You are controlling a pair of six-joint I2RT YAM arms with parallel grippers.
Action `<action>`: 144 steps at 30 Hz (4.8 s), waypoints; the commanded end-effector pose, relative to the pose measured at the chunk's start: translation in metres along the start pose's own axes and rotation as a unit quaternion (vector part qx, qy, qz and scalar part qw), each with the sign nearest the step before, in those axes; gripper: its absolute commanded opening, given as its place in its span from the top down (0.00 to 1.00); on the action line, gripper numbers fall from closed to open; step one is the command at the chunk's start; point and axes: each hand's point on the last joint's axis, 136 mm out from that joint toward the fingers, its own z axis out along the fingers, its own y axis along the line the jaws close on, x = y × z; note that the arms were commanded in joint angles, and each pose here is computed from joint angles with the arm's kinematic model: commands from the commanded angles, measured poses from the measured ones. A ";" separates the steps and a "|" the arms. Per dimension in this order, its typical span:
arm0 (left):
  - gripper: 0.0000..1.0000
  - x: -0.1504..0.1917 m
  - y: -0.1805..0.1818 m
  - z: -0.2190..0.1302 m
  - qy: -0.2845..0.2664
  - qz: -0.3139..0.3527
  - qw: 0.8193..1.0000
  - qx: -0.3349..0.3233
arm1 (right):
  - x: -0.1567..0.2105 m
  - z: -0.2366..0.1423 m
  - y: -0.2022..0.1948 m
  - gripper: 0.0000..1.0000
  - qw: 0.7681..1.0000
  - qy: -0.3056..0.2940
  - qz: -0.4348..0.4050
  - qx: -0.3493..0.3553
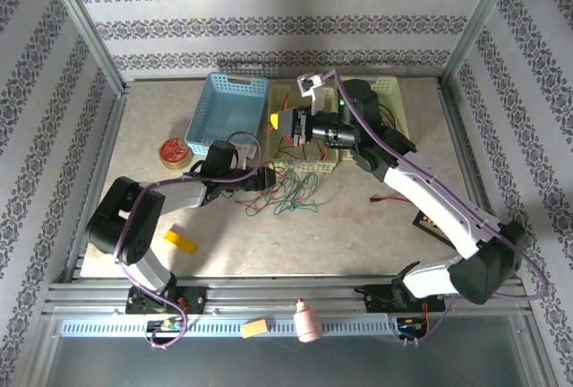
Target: Untangle the cables
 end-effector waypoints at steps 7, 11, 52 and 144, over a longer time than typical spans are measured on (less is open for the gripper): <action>0.17 0.013 0.006 -0.005 0.013 0.018 1.000 -0.020 | -0.080 -0.064 -0.004 1.00 0.982 -0.148 -0.071 0.094; 0.14 0.008 0.006 -0.011 -0.004 0.018 0.999 -0.031 | -0.103 -0.080 -0.031 1.00 0.970 -0.184 -0.063 0.147; 0.03 -0.023 0.059 -0.103 -0.148 -0.038 0.954 -0.258 | 0.136 0.047 -0.170 0.54 0.948 0.218 0.059 0.225; 0.04 -0.036 0.037 -0.073 -0.138 0.001 0.955 -0.262 | 0.034 0.016 -0.277 0.52 0.910 0.003 0.102 0.402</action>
